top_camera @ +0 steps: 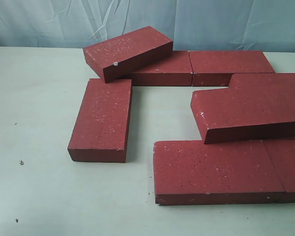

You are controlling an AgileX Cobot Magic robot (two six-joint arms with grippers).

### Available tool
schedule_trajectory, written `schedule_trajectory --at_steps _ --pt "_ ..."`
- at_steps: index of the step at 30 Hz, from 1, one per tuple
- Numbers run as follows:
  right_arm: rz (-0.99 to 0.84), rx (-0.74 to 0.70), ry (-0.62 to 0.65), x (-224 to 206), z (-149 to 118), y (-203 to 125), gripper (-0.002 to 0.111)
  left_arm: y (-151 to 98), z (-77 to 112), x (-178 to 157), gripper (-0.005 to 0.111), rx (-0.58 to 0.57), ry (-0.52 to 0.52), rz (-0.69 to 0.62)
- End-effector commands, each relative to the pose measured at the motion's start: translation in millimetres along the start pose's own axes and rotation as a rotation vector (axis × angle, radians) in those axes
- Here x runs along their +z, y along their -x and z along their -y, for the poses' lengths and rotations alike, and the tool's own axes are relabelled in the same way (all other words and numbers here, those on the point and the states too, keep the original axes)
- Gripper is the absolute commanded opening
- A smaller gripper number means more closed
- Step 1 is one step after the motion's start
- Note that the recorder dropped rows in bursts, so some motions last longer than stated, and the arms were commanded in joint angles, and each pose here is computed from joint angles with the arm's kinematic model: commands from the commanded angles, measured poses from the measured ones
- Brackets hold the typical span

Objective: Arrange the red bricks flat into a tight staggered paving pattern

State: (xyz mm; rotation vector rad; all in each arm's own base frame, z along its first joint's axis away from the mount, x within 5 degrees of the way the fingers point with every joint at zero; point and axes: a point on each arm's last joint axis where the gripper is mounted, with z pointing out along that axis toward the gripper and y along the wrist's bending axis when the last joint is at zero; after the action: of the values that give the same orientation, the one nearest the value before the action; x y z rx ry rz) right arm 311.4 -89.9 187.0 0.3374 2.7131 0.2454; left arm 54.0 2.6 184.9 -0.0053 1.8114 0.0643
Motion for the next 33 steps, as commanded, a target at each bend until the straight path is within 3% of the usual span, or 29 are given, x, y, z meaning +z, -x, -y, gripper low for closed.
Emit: schedule_trajectory --at_steps 1,18,25,33 --pt "-0.007 -0.044 0.041 1.7 -10.6 0.8 -0.001 -0.1 0.2 0.1 0.000 -0.009 -0.002 0.013" --pt "-0.084 -0.435 0.197 20.9 -146.3 -31.2 -0.001 -0.1 0.2 0.1 0.000 -0.009 -0.002 0.013" --pt "-0.040 -0.533 0.260 24.3 -194.9 -50.1 -0.001 -0.1 0.2 0.1 0.000 -0.009 -0.002 0.013" --pt "0.024 -0.549 0.322 24.0 -230.3 -64.8 -0.001 -0.1 0.2 0.1 0.000 -0.009 -0.002 0.013"
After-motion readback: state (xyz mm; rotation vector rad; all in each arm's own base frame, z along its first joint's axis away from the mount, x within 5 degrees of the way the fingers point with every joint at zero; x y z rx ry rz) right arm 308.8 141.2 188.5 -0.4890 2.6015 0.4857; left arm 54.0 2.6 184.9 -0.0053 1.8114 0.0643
